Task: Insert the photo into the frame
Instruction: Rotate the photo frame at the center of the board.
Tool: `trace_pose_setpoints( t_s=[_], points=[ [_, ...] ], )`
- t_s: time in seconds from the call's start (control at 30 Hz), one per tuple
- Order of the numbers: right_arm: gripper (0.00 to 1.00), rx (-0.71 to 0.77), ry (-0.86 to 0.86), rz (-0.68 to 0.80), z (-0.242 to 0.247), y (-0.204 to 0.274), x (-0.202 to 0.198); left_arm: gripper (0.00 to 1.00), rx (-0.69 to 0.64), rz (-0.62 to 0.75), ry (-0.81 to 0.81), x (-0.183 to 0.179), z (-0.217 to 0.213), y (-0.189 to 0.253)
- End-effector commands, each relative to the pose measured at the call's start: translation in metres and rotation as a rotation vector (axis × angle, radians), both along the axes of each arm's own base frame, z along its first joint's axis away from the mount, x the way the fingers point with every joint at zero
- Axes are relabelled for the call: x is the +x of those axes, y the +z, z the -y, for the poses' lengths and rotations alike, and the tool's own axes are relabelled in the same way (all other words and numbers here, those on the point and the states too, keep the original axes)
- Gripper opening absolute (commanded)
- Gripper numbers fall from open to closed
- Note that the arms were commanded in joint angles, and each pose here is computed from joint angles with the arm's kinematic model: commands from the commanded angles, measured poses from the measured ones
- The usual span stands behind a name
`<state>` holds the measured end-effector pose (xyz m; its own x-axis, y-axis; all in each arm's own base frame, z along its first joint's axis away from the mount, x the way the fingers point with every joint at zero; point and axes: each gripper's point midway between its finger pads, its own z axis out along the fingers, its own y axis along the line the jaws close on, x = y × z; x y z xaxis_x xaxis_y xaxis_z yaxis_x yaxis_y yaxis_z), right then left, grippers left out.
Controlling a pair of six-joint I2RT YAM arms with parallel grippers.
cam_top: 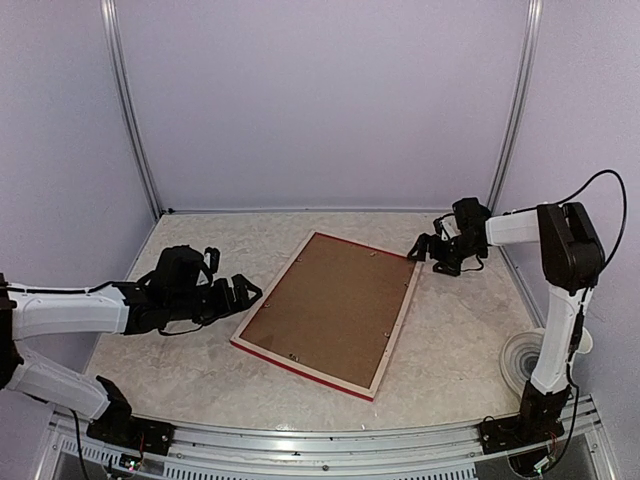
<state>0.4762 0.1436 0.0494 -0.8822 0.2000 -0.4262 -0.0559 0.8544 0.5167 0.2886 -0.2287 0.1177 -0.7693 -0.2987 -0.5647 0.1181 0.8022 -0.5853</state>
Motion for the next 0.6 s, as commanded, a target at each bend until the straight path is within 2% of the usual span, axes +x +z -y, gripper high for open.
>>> trace_pose_setpoints(
  t_s=[0.0,0.57],
  points=[
    [0.99,-0.001,-0.009,-0.002,0.007,-0.007,0.018,0.99,0.002,-0.052,0.009,-0.015,-0.003,-0.013],
    [0.99,0.032,0.054,0.05,-0.004,-0.009,0.066,0.99,0.0,-0.212,-0.047,-0.061,0.016,-0.042]
  ],
)
